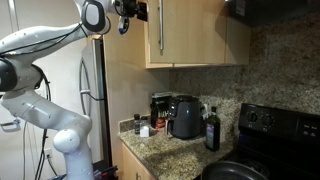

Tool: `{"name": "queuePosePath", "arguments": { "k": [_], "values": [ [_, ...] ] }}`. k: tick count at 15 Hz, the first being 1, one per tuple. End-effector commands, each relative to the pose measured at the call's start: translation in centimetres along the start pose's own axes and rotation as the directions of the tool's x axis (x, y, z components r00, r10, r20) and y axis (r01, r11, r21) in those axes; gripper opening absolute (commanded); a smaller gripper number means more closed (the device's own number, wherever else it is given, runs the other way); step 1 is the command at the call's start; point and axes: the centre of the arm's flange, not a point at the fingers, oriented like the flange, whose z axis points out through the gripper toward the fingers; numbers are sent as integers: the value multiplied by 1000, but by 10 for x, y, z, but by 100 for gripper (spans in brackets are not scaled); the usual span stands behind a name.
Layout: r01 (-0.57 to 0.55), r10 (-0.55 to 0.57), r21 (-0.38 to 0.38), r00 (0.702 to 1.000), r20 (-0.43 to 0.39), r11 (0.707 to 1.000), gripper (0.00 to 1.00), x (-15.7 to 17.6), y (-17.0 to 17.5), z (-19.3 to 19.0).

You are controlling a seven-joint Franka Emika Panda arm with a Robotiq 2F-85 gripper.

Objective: Open the right door of the first upper cabinet from the left

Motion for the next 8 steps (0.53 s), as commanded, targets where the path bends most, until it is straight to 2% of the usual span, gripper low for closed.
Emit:
{"name": "queuePosePath", "arguments": {
  "k": [1,5,8],
  "values": [
    [-72,70,-24,994,-78,997,100,18,6,28],
    [-197,186,-54,969,-160,979,100,43,36,38],
    [-344,317,-98,923,-219,934,100,76,81,41]
  ]
}}
